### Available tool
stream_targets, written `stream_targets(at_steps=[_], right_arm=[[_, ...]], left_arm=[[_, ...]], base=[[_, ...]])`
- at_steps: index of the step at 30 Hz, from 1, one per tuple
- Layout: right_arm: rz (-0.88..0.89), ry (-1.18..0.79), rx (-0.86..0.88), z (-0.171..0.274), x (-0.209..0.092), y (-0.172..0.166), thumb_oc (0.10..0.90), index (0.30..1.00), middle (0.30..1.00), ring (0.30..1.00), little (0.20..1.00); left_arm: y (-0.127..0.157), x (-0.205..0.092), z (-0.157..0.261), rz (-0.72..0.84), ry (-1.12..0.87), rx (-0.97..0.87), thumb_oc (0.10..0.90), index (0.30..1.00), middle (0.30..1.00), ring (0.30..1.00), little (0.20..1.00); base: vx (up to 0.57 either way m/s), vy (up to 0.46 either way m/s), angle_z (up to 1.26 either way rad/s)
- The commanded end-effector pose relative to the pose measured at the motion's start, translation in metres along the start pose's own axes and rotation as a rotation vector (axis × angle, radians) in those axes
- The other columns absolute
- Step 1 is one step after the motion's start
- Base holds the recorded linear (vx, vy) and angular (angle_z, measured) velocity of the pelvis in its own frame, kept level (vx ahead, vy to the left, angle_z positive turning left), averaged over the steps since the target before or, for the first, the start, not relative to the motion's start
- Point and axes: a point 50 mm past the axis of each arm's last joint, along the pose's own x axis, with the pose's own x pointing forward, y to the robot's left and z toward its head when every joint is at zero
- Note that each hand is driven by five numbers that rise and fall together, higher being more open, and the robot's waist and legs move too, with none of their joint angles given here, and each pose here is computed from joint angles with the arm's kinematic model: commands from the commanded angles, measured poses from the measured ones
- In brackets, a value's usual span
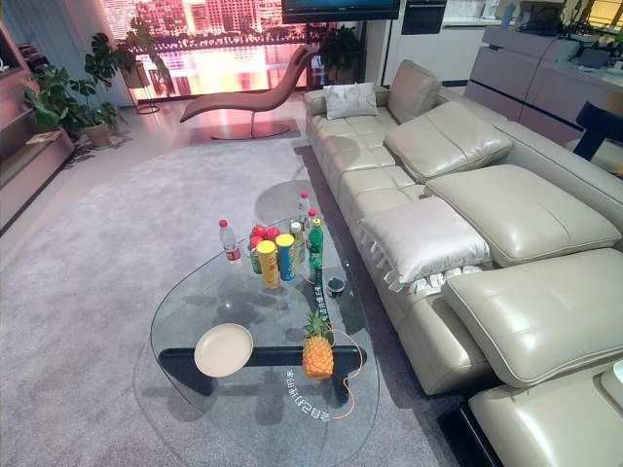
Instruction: Pick up the fruit to the plate
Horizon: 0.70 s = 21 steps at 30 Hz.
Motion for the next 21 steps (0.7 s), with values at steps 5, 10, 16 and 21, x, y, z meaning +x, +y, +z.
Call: stream_targets(at_steps=[5,10,16,21], right_arm=[[-0.031,-0.021,-0.008,0.0243,-0.0039,-0.0039,0.800,0.900,0.900,0.900,0.900],[-0.030,-0.019,-0.006,0.0243,-0.0039,-0.0038,0.800,0.900,0.900,0.900,0.900],[-0.028,-0.012,-0.009,0.0217,-0.0035,-0.0032,0.800,0.900,0.900,0.900,0.900],[-0.030,-0.005,-0.013,0.0189,-0.0033,-0.0048,0.800,0.900,0.900,0.900,0.900]], left_arm=[[0.0091,0.0001,0.0265,0.012,-0.049,0.016,0.800,0.900,0.900,0.900,0.900],[0.0096,0.0001,0.0274,0.014,-0.048,0.013,0.800,0.900,0.900,0.900,0.900],[0.0096,0.0001,0.0240,0.013,-0.039,0.006,0.800,0.900,0.900,0.900,0.900],[0.0096,0.0000,0.0198,0.021,-0.032,-0.025,0.800,0.900,0.900,0.900,0.900]], base=[[0.00,0.000,0.00],[0.00,0.000,0.00],[0.00,0.000,0.00],[0.02,-0.003,0.00]])
